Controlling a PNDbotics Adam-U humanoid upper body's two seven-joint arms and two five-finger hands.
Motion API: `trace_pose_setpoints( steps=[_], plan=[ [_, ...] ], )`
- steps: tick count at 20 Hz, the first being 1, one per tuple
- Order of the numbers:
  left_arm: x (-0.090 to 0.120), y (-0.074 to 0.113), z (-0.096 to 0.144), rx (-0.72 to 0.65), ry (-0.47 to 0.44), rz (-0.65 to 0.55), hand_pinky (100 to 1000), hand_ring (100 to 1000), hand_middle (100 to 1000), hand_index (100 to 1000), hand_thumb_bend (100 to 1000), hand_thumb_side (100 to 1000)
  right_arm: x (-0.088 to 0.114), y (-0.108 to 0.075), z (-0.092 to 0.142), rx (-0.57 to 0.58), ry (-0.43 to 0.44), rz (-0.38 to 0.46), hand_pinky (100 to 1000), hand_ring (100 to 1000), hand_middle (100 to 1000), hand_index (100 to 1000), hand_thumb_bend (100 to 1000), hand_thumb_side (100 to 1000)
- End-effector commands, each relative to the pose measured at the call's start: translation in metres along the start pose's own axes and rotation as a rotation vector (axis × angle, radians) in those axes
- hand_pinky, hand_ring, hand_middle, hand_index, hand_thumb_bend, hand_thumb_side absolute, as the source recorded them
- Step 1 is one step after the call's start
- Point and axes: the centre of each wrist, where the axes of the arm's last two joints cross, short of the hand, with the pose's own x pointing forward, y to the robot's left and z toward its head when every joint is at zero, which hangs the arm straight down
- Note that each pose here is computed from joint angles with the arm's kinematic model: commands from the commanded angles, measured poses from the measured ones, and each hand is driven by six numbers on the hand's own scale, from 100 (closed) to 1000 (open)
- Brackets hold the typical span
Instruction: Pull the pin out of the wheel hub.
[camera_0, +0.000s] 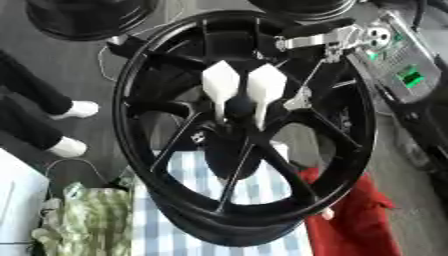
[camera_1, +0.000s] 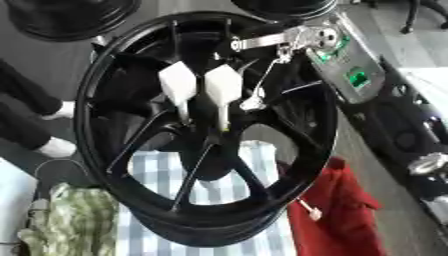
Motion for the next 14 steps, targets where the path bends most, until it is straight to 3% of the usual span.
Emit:
trace_pose_setpoints(
  steps=[1, 14],
  plan=[
    [0.0098, 0.0019, -0.004, -0.005, -0.03, -0.007, 669, 774, 707, 756, 293, 708, 0.0072, -0.0112, 0.0043, -0.017, -0.016, 0.017, 896, 841, 779, 798, 304, 100],
    [0.0098, 0.0019, -0.0042, -0.007, -0.029, -0.011, 671, 774, 709, 755, 290, 711, 0.0119, -0.0105, 0.0074, -0.011, -0.024, 0.002, 889, 825, 746, 771, 310, 100]
  ],
)
